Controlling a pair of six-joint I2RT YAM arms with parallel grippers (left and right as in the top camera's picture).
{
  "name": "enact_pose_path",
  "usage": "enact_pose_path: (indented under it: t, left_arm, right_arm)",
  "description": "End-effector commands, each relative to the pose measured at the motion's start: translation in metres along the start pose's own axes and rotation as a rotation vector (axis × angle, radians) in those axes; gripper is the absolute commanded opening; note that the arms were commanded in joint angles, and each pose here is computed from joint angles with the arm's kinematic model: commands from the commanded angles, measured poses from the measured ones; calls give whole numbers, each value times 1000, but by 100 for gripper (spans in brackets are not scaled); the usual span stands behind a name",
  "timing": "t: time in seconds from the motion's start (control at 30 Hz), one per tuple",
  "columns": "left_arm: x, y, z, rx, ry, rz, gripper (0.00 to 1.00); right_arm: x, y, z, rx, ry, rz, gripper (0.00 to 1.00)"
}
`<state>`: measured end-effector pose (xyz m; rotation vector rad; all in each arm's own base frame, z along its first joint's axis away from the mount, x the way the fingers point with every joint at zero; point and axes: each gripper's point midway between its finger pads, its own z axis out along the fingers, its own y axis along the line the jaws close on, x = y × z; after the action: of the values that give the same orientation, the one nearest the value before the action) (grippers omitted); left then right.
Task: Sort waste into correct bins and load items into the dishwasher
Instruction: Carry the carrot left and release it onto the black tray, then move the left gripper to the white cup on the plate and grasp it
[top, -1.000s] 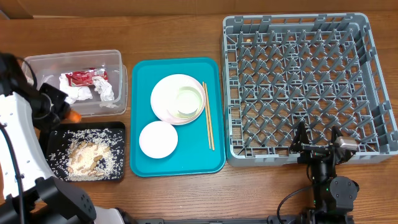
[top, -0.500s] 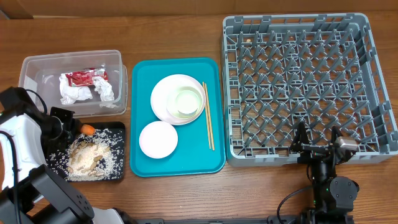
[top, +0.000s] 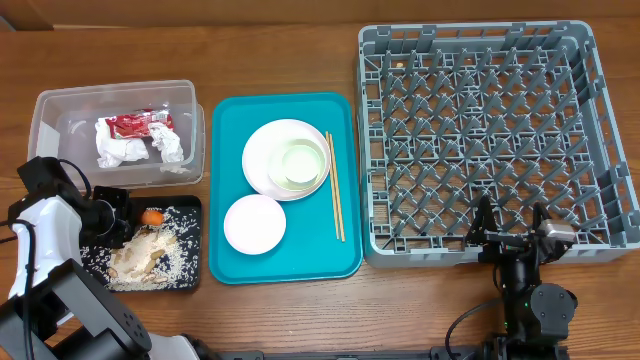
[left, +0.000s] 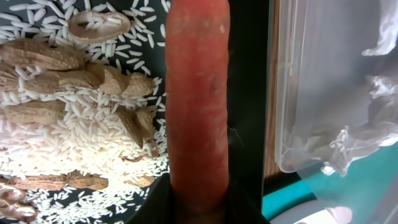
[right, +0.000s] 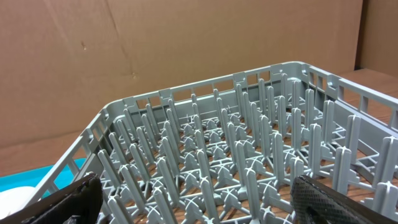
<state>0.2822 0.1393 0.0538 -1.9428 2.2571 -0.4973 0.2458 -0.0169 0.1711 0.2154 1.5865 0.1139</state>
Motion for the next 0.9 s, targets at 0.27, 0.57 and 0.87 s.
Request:
enact_pose_path:
  t: [0.27,0.57,0.87]
  left_arm:
    - [-3,1,-3,1,-18,-28,38]
    - [-11,-22,-21,106,-13,85,45]
    - [14,-81,-106,200,-81,415,46]
  right_arm:
    - [1,0,0,-3,-5,-4,100]
    - [1,0,0,-3,-5,-4,100]
    - [1,0,0,-3,-5,-4,100]
